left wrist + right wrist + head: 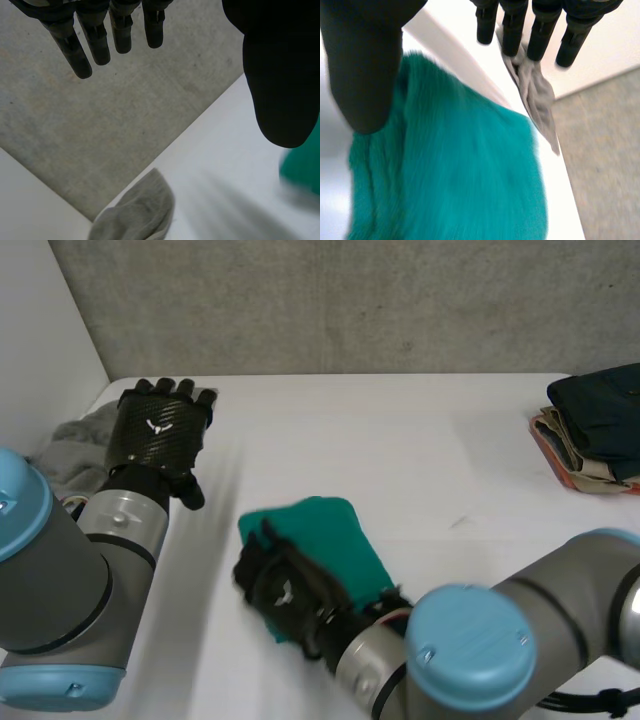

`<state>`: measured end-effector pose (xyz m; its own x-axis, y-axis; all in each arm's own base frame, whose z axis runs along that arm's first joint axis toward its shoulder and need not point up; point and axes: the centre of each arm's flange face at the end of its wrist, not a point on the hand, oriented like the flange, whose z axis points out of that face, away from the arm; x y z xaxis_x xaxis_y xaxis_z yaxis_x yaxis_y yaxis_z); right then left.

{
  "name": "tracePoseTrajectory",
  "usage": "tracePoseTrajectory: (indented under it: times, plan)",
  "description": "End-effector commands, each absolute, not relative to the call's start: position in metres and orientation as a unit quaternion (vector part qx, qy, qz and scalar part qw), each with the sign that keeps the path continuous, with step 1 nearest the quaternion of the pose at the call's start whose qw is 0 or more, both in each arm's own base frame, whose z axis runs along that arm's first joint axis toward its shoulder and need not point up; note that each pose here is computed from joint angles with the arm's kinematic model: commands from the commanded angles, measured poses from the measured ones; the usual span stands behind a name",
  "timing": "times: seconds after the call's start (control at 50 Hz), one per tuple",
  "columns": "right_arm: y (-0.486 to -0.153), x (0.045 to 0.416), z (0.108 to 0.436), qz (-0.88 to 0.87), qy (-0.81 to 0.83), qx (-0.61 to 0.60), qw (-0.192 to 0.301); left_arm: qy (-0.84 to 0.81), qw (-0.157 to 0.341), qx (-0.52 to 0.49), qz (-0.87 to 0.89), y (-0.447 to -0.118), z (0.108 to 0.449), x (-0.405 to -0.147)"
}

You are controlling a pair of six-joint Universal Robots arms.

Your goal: Fold the laundry.

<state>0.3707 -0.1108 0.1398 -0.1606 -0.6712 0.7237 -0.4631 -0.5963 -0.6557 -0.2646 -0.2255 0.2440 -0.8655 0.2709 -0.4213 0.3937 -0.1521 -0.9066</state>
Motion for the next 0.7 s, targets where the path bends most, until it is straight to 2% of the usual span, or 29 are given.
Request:
tracePoseTrajectory:
  times: [0.02,0.04,0.06,0.14,0.22,0.28,0.36,0.52,0.58,0.7]
  plan:
    - [-0.176,0.338,0.198,-0.675,0.553,-0.482,0.080,0.659,-0.012,0.218,-0.720,-0.221,0.250,-0.271]
    - [-0.181,0.334,0.206,-0.681,0.563,-0.459,0.094,0.658,-0.019,0.215,-0.721,-0.220,0.252,-0.272]
    - [-0.189,0.328,0.217,-0.684,0.585,-0.415,0.131,0.658,-0.033,0.212,-0.722,-0.217,0.254,-0.276]
    - [-0.203,0.318,0.222,-0.640,0.644,-0.357,0.218,0.665,-0.073,0.229,-0.708,-0.196,0.253,-0.293]
    - [-0.221,0.312,0.216,-0.586,0.694,-0.340,0.243,0.679,-0.095,0.251,-0.683,-0.183,0.237,-0.308]
    - [-0.228,0.316,0.194,-0.534,0.732,-0.347,0.242,0.703,-0.094,0.270,-0.651,-0.185,0.210,-0.320]
    - [-0.237,0.322,0.182,-0.495,0.759,-0.347,0.241,0.739,-0.079,0.288,-0.604,-0.187,0.180,-0.322]
    - [-0.248,0.327,0.138,-0.411,0.809,-0.354,0.226,0.809,-0.045,0.283,-0.513,-0.200,0.143,-0.305]
    - [-0.250,0.325,0.135,-0.406,0.815,-0.356,0.212,0.819,-0.038,0.288,-0.496,-0.200,0.139,-0.302]
    - [-0.253,0.318,0.137,-0.429,0.797,-0.400,0.145,0.823,-0.033,0.287,-0.489,-0.202,0.145,-0.299]
